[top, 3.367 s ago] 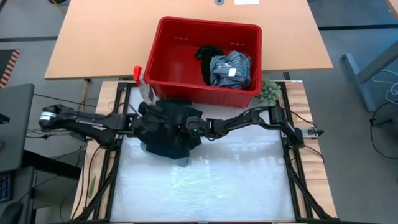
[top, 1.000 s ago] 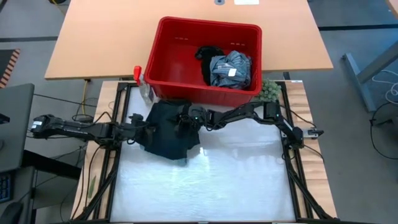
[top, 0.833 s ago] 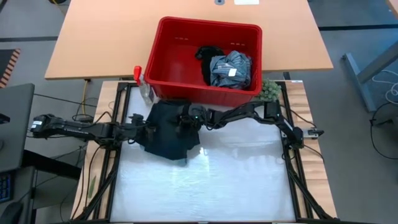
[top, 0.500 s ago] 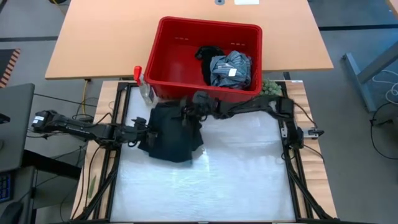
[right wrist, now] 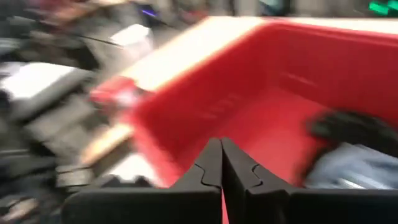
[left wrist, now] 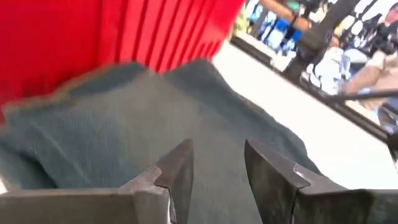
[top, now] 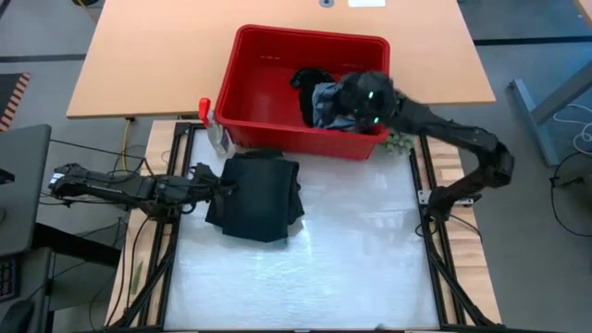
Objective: Fold laundry
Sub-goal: Fold the blue shirt from the red laundry bin
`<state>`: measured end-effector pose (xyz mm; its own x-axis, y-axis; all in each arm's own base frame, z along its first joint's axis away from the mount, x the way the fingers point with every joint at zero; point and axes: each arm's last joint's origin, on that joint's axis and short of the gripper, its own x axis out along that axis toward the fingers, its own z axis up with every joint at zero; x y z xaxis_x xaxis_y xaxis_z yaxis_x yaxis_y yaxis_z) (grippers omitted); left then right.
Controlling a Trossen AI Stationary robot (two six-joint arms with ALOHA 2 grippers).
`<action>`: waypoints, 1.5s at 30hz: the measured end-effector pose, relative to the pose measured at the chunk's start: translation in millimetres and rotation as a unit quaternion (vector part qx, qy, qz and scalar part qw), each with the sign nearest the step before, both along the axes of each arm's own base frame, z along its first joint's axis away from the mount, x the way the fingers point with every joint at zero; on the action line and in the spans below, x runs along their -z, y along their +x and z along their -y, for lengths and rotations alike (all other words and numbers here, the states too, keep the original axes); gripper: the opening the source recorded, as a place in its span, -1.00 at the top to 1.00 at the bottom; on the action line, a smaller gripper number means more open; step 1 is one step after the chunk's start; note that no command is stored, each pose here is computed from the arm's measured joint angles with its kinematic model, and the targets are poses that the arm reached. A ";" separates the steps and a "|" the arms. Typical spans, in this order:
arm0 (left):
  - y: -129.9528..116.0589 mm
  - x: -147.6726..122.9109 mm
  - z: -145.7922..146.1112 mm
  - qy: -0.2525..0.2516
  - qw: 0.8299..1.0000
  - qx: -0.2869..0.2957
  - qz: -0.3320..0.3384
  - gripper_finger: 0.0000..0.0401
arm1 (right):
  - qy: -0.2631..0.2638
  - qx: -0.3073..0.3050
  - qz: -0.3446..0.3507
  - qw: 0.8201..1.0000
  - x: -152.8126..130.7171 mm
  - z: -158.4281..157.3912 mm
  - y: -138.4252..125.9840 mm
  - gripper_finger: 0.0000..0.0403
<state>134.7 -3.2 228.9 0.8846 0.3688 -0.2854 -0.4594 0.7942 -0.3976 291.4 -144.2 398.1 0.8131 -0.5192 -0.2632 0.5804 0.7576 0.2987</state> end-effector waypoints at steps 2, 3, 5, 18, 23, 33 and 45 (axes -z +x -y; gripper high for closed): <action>0.1 -5.1 -0.7 0.013 1.000 -0.010 0.006 0.35 | 0.017 0.048 -0.029 0.998 -0.5 24.5 -18.9 0.87; -0.1 -5.7 -1.1 0.018 1.000 -0.016 0.004 0.35 | 0.028 0.063 -0.045 0.997 1.0 37.5 -27.6 0.85; -0.3 -7.6 -1.7 0.023 0.999 -0.026 0.006 0.35 | 0.052 0.065 -0.069 0.994 6.4 61.1 -39.3 0.78; 0.3 -16.7 -4.1 -0.007 0.994 -0.085 0.071 0.35 | 0.035 -0.129 -0.416 0.899 53.7 138.9 -47.5 -0.21; 0.3 -21.2 -5.3 -0.005 0.989 -0.110 0.095 0.35 | 0.037 -0.166 -0.524 0.835 75.4 140.7 -41.6 -0.32; -0.2 -21.3 -6.0 -0.009 0.987 -0.127 0.100 0.35 | 0.084 -0.140 -0.562 0.811 113.2 166.1 -39.9 -0.33; 0.7 -18.7 -4.0 -0.018 0.993 -0.086 0.085 0.35 | 0.050 -0.127 -0.621 0.772 119.7 153.4 -17.4 0.75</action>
<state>135.3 0.8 247.6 0.8463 0.5103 -0.1532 -0.5105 0.6944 -0.5072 274.0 -297.6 278.4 -0.0261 -0.3105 -0.9502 0.3032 0.9033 -0.3035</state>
